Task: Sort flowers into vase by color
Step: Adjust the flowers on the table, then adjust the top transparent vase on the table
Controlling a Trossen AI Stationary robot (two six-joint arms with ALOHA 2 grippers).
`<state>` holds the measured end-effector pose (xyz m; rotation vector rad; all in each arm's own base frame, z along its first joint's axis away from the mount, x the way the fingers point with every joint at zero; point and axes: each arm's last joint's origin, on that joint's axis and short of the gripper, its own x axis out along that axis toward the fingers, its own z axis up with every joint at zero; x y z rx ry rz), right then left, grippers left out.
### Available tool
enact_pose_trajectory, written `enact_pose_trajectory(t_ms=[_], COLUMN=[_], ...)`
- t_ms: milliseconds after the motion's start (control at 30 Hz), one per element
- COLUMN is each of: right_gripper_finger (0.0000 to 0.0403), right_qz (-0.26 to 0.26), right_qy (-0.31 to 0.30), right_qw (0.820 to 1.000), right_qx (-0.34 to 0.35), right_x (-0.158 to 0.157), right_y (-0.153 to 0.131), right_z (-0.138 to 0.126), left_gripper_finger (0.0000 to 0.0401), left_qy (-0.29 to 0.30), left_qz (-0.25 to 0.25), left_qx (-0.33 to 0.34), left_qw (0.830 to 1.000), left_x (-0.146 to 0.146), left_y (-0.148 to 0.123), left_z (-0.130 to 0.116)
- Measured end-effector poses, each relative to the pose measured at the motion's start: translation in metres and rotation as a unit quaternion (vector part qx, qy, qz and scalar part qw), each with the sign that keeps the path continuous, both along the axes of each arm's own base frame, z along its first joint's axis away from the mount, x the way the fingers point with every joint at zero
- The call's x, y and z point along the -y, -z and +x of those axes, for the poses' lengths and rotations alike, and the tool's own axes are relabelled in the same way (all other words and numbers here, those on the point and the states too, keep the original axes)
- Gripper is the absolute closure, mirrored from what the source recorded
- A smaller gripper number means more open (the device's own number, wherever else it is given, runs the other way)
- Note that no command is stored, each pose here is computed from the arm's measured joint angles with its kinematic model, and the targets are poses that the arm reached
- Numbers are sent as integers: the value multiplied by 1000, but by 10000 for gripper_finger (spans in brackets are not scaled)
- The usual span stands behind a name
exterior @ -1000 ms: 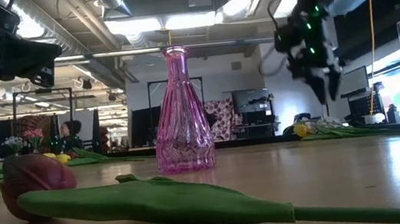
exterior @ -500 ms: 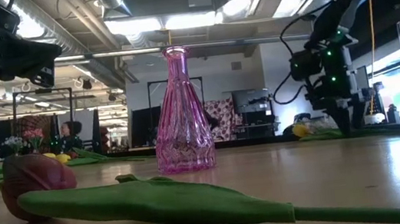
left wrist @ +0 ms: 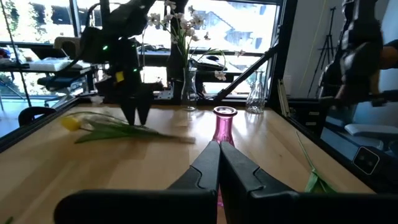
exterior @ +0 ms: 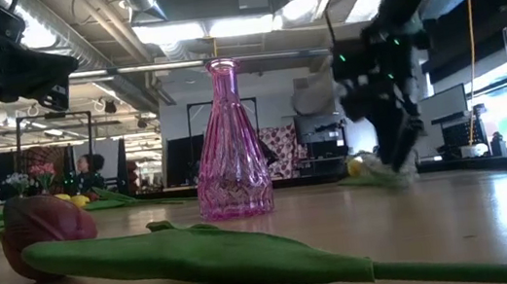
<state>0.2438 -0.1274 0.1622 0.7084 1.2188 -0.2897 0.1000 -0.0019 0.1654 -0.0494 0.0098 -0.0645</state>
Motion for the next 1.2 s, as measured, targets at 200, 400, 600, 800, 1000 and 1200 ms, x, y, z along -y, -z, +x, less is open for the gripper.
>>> enact_pose_trajectory(t_ms=[200, 400, 600, 800, 1000, 1200], right_gripper_finger=[178, 178, 178, 153, 85, 53], right_qz=[-127, -170, -115, -61, -37, -13], right_qy=[-44, -128, -239, -260, -270, -278], right_qw=[990, 969, 939, 918, 907, 885], right_qx=[-31, -123, -221, -293, -322, -373], right_x=[-21, -33, -67, -98, -104, -106], right_y=[-33, -56, -76, -54, -39, -30], right_z=[30, 26, 12, -3, -15, -30], left_gripper_finger=[401, 401, 401, 401, 401, 401], left_qy=[0, 0, 0, 0, 0, 0], left_qz=[0, 0, 0, 0, 0, 0], left_qx=[0, 0, 0, 0, 0, 0], left_qw=[1000, 1000, 1000, 1000, 1000, 1000], left_x=[0, 0, 0, 0, 0, 0], left_y=[0, 0, 0, 0, 0, 0], left_z=[0, 0, 0, 0, 0, 0])
